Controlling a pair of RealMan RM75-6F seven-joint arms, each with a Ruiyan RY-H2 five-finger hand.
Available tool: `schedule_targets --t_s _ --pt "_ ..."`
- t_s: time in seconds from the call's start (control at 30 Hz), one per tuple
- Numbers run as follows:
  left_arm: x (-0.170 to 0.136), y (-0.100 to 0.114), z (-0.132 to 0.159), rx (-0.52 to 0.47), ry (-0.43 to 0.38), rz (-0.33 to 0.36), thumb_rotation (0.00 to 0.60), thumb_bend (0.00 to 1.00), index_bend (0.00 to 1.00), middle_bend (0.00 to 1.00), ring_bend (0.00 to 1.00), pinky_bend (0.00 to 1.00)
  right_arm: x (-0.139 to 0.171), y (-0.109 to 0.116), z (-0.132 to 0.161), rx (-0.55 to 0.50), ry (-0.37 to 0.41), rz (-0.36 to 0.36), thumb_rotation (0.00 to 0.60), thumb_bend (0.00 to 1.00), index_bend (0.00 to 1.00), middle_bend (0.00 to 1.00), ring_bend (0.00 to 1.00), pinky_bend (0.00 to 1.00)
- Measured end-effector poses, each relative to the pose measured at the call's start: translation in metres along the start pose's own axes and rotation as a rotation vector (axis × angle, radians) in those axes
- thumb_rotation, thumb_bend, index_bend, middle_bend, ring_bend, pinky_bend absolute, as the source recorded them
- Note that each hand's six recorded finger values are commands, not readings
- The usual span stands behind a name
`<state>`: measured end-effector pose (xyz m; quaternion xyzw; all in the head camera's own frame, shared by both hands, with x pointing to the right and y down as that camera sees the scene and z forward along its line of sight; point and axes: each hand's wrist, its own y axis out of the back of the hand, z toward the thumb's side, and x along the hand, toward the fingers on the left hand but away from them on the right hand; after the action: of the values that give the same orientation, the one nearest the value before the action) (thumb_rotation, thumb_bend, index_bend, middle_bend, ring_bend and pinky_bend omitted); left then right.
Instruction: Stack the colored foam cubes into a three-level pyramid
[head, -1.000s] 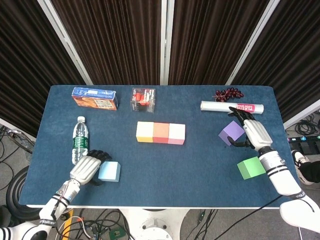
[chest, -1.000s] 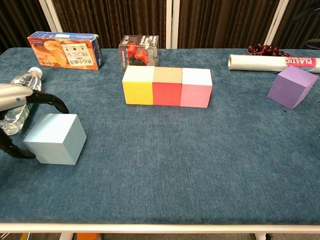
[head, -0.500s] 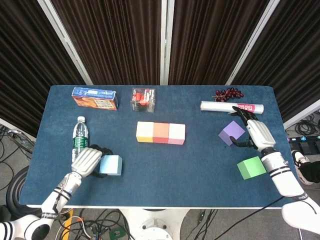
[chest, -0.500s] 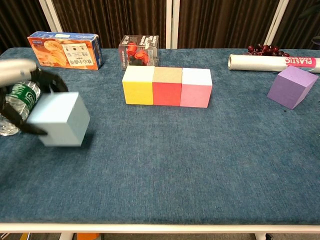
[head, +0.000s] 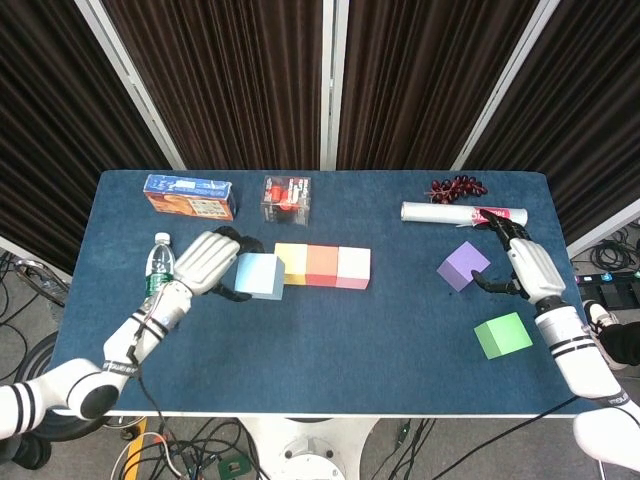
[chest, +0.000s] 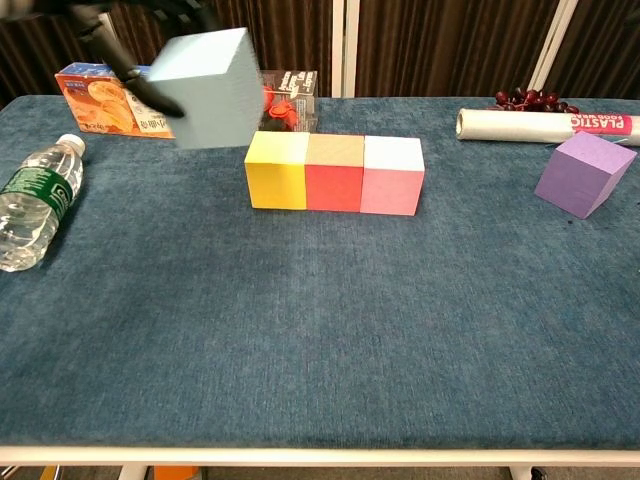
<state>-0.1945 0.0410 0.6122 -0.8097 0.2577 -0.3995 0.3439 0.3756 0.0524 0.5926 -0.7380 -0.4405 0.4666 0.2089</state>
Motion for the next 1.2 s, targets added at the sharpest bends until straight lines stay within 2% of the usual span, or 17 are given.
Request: schedule_targets --t_s 0.27,0.47,0.7,0.9,1.2 --pt "0.059 0.003 0.005 0.054 -0.003 -0.052 0.6 0.12 0.4 0.49 0.38 0.24 0.0 0.002 -0.006 0.003 -0.018 -0.001 0.6 0.28 0.0 0.17 0.0 0.0" --pt "0.084 -0.003 0.006 0.037 0.038 -0.081 0.6 0.12 0.4 0.49 0.38 0.24 -0.001 0.003 -0.009 0.006 -0.029 -0.002 0.6 0.28 0.0 0.17 0.0 0.0" --pt "0.101 -0.013 0.014 0.021 0.074 -0.105 0.6 0.12 0.39 0.49 0.38 0.24 -0.001 0.001 -0.012 0.002 -0.038 0.004 0.6 0.28 0.0 0.17 0.0 0.0" --pt "0.112 -0.02 0.017 0.071 0.093 -0.122 0.6 0.12 0.39 0.49 0.38 0.24 -0.001 0.001 -0.017 -0.001 -0.047 0.006 0.6 0.28 0.0 0.17 0.0 0.0" --pt "0.119 -0.026 0.025 0.086 0.106 -0.133 0.6 0.12 0.39 0.48 0.38 0.23 -0.001 0.002 -0.02 -0.006 -0.052 0.005 0.6 0.28 0.0 0.17 0.0 0.0"
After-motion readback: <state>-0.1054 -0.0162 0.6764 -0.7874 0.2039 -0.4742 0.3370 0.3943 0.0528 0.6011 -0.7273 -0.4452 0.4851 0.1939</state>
